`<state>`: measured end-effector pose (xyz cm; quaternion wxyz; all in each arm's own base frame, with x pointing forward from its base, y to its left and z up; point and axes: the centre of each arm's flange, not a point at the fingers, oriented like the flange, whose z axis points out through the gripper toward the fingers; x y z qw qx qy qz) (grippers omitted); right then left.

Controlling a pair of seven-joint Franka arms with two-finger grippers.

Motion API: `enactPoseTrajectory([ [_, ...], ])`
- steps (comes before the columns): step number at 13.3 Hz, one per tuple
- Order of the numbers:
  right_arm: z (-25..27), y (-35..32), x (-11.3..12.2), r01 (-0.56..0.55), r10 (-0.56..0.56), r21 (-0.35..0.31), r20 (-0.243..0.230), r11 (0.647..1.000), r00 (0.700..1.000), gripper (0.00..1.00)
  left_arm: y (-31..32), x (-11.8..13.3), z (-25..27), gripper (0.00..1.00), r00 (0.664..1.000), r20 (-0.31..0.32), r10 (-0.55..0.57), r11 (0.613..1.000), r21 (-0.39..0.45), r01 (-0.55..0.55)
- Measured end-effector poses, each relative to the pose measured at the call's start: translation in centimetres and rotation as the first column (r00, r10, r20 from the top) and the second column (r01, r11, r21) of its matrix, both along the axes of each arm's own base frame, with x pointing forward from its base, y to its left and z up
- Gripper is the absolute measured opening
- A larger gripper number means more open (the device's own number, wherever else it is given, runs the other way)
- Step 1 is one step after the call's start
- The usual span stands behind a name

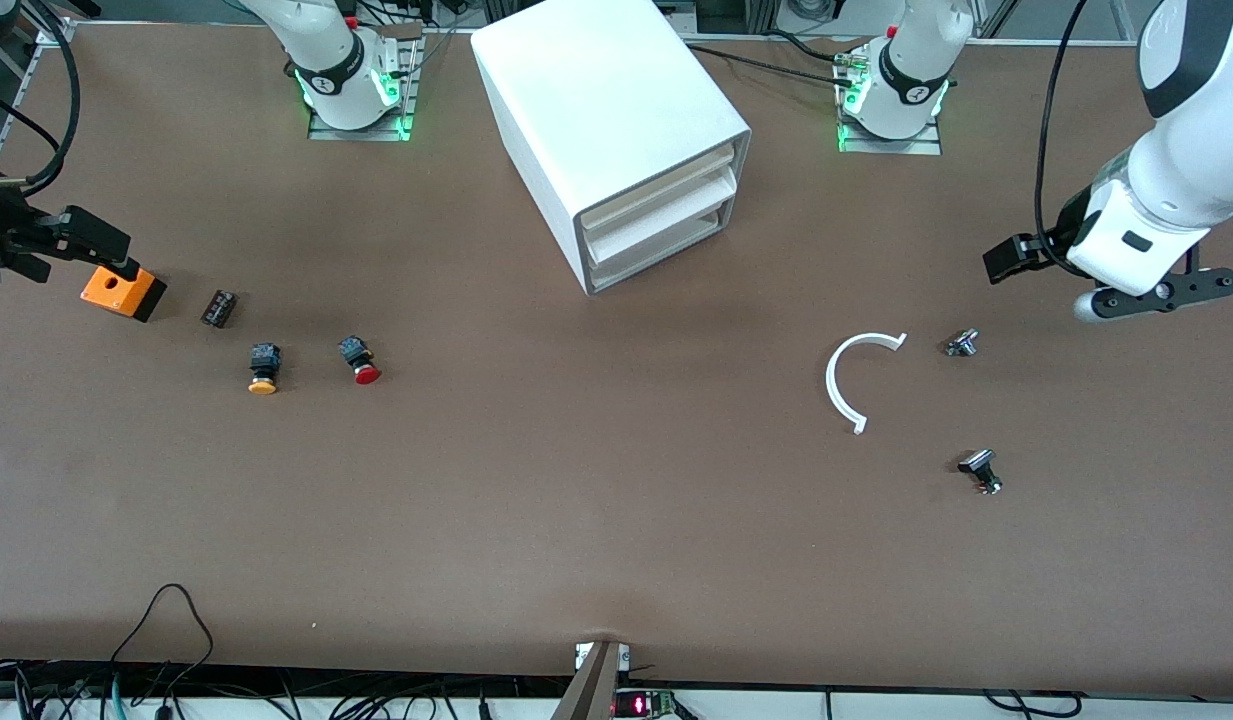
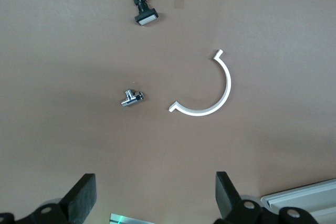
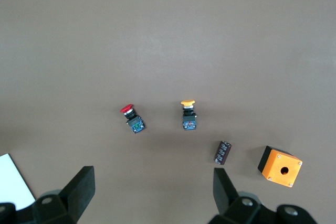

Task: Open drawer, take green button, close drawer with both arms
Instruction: 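Move the left gripper toward the handle of the white cabinet drawer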

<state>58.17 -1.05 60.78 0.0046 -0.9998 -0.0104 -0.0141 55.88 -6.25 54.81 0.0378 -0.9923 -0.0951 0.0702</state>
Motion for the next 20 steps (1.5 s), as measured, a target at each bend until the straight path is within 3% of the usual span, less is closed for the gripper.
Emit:
enactPoseTrajectory([
  [5,-1.8,0.2,0.7,-0.003,0.003,0.000,-0.035,1.000,0.999,1.00,0.6,1.8,-6.2,1.00,0.991,-0.123,-0.048,0.999,-0.026,0.045],
  [10,-7.2,1.2,2.8,-0.021,0.020,-0.005,-0.119,1.000,0.993,1.00,-1.9,1.9,-15.8,1.00,0.948,-0.311,-0.072,0.965,-0.263,-0.013],
  [13,-7.6,1.4,3.1,-0.024,0.023,-0.005,-0.118,1.000,0.993,1.00,-4.2,0.7,-22.4,1.00,0.898,-0.427,-0.104,0.892,-0.440,-0.105],
  [15,-7.3,1.6,3.1,-0.027,0.026,-0.005,-0.111,1.000,0.993,1.00,-6.1,-0.2,-25.8,1.00,0.877,-0.451,-0.164,0.835,-0.537,-0.120],
  [18,-7.1,1.4,3.4,-0.024,0.023,-0.006,-0.089,1.000,0.996,1.00,-9.8,-1.9,-29.3,1.00,0.873,-0.415,-0.255,0.741,-0.664,-0.099],
  [20,-7.1,1.2,3.5,-0.023,0.022,-0.009,-0.082,1.000,0.996,1.00,-11.7,-3.5,-32.3,1.00,0.893,-0.317,-0.321,0.642,-0.766,-0.042],
])
